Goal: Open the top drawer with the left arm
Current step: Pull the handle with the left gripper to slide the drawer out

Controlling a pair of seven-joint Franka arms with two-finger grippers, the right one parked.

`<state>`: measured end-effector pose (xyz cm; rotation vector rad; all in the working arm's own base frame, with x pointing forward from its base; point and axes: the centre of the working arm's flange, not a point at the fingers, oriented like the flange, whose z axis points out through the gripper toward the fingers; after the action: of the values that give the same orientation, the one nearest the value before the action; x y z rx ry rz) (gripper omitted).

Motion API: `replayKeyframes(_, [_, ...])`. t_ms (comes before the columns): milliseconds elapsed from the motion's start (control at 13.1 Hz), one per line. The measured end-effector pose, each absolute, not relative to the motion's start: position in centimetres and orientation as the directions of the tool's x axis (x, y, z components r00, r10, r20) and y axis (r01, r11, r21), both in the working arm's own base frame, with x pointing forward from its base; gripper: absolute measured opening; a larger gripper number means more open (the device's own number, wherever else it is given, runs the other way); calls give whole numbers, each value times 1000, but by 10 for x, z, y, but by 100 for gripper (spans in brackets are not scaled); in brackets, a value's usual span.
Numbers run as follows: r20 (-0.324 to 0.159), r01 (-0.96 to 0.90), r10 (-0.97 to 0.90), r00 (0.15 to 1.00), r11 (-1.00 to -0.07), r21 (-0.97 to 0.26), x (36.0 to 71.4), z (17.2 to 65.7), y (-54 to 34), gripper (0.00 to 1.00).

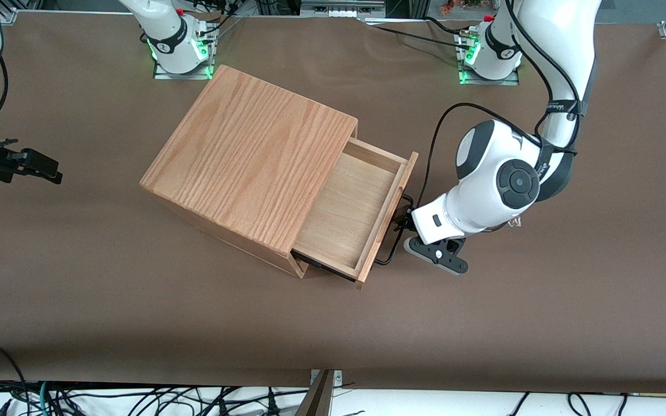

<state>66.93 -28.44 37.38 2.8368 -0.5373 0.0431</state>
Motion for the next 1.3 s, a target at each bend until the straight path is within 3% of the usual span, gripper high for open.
replayKeyframes(1298, [62,-357,-353,934,-900,249,676,371,-264,100])
